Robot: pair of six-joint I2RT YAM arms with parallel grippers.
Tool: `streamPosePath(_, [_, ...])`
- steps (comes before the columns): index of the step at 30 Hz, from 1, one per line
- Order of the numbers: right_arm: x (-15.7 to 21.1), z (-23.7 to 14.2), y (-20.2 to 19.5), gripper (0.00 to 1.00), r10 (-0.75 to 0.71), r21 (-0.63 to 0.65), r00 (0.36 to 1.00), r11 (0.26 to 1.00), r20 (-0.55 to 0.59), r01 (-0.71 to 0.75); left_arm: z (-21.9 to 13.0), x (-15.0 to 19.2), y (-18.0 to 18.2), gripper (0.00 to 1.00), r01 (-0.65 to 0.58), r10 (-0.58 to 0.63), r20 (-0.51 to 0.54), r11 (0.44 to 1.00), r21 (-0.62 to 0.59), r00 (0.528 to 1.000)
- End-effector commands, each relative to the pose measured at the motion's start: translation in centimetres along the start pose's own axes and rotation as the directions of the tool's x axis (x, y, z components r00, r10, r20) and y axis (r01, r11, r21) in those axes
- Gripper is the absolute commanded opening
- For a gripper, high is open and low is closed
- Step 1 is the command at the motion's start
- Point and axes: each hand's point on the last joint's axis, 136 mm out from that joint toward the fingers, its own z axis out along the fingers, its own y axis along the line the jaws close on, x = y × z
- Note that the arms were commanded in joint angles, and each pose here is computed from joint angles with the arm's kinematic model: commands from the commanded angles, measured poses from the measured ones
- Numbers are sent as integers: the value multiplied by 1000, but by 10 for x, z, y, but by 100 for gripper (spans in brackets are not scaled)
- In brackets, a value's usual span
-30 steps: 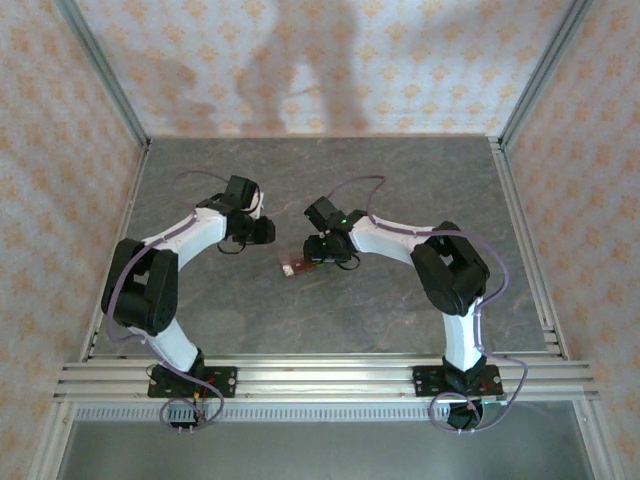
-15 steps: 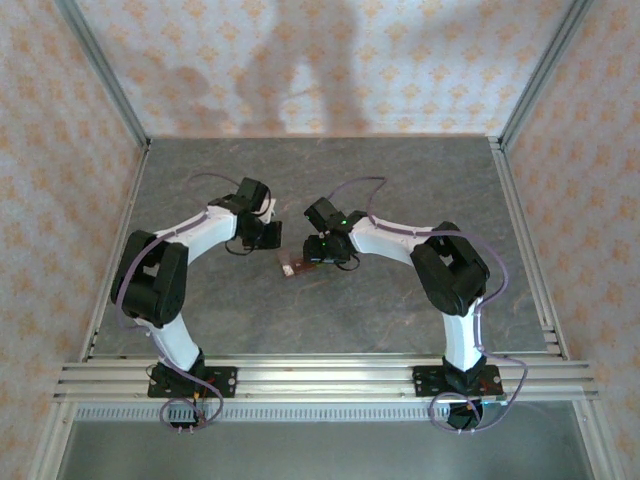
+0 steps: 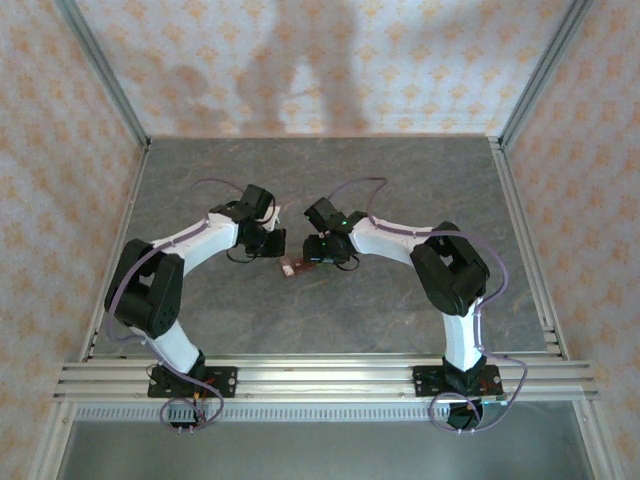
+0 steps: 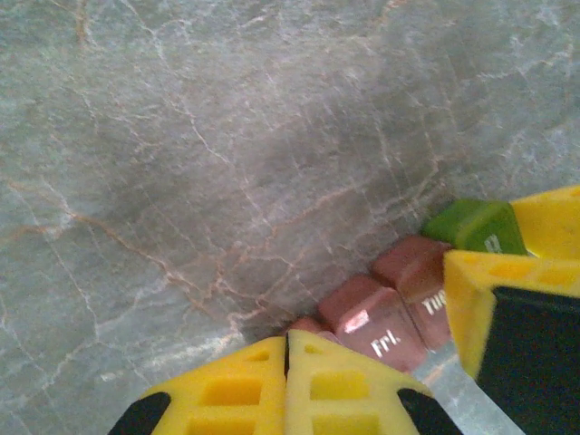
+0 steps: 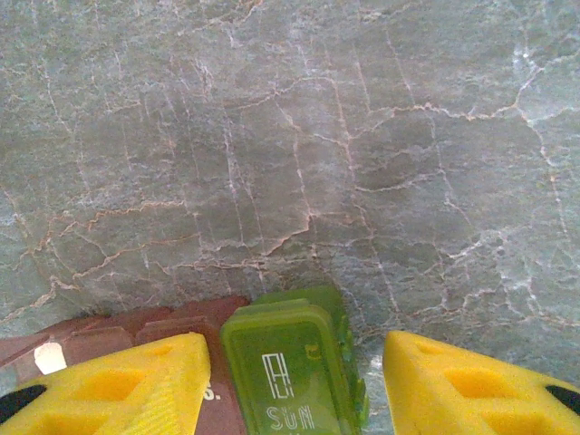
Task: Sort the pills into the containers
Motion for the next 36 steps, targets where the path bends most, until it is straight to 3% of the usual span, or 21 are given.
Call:
streamPosePath(1, [18, 16, -27, 54, 15, 106, 999, 994, -42, -11, -9, 10, -9, 7, 6, -6, -6, 1000, 23, 1000])
streamPosePath(36, [20, 17, -29, 53, 26, 111, 999, 994, -47, -21, 10, 46, -26, 6, -18, 22, -66, 998, 56, 998])
